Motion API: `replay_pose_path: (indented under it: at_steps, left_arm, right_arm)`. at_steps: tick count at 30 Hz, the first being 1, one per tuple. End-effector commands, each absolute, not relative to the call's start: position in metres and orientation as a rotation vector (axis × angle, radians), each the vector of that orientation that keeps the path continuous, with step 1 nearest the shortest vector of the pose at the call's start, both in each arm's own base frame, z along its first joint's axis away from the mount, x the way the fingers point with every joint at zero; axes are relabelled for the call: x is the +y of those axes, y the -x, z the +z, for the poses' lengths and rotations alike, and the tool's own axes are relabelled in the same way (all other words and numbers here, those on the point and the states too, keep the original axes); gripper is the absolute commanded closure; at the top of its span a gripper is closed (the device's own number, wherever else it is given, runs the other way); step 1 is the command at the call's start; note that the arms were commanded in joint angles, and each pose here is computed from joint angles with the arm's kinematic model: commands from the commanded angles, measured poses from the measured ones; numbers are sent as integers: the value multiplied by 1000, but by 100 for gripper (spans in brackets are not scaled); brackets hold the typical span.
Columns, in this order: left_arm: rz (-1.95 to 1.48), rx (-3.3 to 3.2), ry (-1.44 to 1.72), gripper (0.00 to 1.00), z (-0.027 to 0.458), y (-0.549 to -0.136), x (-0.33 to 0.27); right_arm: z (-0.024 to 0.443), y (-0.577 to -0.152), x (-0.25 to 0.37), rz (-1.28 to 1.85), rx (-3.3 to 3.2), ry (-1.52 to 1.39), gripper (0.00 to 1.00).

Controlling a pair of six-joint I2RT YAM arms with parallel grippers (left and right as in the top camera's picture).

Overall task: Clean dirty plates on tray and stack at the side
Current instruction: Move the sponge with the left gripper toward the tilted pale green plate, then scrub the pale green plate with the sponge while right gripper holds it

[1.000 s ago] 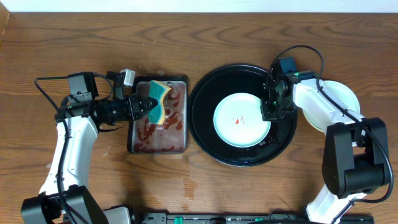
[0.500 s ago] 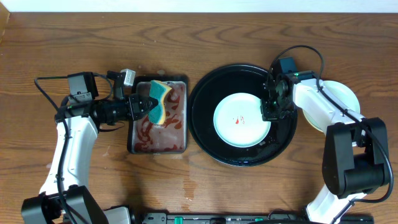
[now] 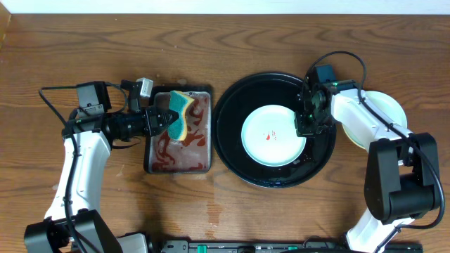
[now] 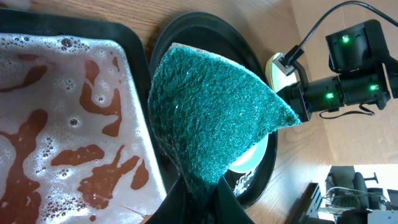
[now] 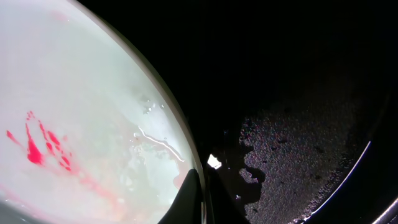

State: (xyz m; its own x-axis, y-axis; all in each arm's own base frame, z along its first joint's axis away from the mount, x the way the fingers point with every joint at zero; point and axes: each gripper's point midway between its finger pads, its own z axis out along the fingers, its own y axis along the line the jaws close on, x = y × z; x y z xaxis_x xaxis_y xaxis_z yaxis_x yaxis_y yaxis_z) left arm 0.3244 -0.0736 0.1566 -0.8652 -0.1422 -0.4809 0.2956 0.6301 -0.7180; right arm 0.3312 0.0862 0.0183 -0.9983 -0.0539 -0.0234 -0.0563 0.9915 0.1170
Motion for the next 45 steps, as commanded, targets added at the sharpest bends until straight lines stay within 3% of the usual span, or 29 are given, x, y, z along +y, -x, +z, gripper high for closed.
replay_pose_path:
  at_steps: [1, 14, 27, 37, 45]
  left_arm:
    - [-1163, 2301, -170, 93, 169, -328, -74]
    - [-1117, 2309, -139, 93, 168, -340, -78]
    - [-417, 2484, 299, 93, 122, -380, -63]
    - [-422, 2586, 197, 93, 132, -388, -106]
    - [-522, 2600, -6, 93, 137, -371, -188]
  right_arm:
    - [14, -326, 89, 174, 3133, 111, 99]
    - [14, -327, 89, 174, 3132, 111, 99]
    - [14, -326, 89, 174, 3133, 111, 99]
    - [14, -326, 89, 173, 3135, 111, 99]
    - [14, -323, 89, 180, 3145, 109, 99]
